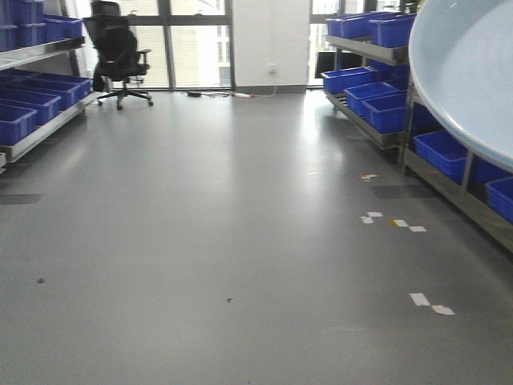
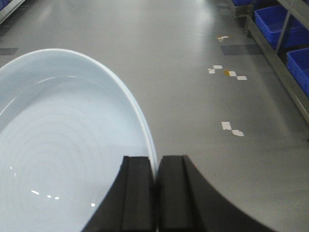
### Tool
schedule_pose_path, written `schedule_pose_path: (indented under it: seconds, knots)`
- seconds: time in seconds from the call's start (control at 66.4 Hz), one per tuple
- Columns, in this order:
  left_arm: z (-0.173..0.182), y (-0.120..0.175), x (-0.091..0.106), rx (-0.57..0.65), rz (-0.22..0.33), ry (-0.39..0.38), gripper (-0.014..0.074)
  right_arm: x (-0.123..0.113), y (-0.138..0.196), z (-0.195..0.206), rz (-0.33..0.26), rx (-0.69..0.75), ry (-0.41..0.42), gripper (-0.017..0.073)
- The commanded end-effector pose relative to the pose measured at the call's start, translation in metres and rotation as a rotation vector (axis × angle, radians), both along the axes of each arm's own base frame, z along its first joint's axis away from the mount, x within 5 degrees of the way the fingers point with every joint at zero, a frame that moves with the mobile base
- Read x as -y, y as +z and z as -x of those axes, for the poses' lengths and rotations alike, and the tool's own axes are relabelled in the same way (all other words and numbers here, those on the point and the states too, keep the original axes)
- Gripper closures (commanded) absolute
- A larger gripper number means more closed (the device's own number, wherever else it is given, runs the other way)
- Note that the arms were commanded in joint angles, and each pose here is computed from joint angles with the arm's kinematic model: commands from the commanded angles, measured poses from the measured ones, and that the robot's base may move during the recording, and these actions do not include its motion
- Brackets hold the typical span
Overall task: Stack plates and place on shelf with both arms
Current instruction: 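Drive the base away from the table holding the plates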
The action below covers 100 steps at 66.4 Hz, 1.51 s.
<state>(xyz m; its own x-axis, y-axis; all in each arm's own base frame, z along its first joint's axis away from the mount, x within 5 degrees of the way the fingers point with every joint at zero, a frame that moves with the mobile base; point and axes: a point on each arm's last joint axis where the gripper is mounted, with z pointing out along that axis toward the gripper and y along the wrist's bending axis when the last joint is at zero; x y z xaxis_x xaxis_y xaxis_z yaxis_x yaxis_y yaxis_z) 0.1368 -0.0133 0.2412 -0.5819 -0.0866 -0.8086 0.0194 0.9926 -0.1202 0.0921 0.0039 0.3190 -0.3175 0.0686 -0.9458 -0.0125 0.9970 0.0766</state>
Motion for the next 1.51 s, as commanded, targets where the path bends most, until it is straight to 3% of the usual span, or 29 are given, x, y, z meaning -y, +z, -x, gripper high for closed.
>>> schedule_pose_path:
  seconds: [0.0,1.491]
  knots:
    - [-0.0058,0.0153,-0.0003,0.105,0.017,0.012,0.051,-0.0001,0.0184,-0.001,0.001,0.127,0.005,0.0502]
    - [-0.0058,0.0153,-0.0003,0.105,0.017,0.012,0.051,-0.0001,0.0184,-0.001,0.001,0.127,0.005,0.0502]
